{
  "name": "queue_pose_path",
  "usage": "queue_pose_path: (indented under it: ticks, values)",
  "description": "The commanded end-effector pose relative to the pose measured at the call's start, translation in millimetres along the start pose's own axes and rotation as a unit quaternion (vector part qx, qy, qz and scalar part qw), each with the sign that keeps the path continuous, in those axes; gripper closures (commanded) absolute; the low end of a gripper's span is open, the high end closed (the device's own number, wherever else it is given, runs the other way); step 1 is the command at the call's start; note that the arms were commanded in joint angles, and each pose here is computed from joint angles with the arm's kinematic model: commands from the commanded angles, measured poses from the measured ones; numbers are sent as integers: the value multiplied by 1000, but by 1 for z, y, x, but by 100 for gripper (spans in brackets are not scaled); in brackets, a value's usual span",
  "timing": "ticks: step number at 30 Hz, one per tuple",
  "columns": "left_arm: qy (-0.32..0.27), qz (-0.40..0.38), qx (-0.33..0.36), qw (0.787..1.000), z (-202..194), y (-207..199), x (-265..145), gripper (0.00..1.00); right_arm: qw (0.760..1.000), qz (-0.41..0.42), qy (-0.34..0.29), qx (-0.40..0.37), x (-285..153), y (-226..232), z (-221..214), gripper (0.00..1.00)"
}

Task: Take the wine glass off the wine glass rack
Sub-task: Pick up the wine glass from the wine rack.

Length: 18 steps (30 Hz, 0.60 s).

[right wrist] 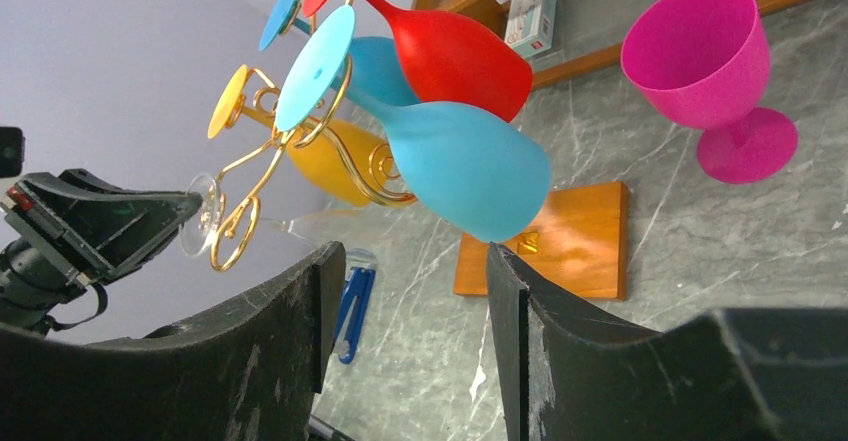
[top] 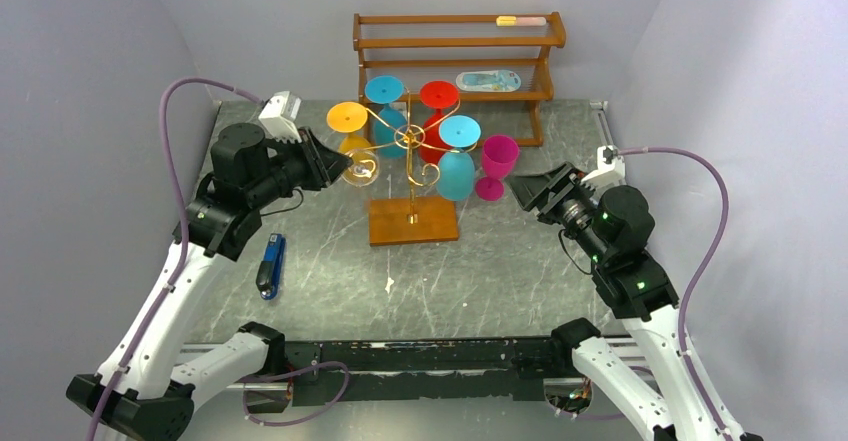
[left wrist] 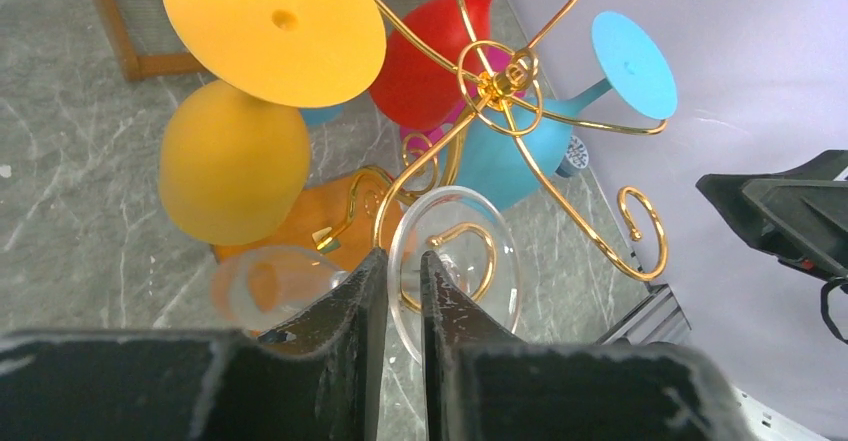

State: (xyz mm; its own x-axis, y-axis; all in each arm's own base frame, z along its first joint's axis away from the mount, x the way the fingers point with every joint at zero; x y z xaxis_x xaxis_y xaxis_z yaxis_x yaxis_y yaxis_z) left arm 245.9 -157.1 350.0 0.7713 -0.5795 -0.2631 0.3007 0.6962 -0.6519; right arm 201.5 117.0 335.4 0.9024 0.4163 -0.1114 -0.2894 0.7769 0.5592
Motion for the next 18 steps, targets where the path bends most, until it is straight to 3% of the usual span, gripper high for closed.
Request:
queue_pose_path:
  ticks: [1,8,18]
  values:
    - [3,-3,5,1000,0,0,-2,81,1000,4,-12,2,0,3,6,42]
    - [3,-11,1,1000,2,-4,-2,95,1000,5,-13,2,2,3,7,42]
    - [-24,-44,-54,997,7,-18,-8,95,1000,20,-10,11,3,10,9,42]
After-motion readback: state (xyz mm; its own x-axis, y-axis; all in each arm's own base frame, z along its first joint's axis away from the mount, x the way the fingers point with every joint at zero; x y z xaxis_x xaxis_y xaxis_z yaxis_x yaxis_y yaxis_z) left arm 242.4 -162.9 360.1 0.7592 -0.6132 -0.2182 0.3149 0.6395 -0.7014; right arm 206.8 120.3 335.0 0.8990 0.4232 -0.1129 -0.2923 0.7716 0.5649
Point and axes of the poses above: each gripper's point midway between its finger pads, its own x axis out along the fingers, its own y axis along the line the jaws close on, z = x × y, the point moved 4 cm from there along -x, back along the fingers, and after that the axes turned 10 degrees about -x, right-handed, at the moved point
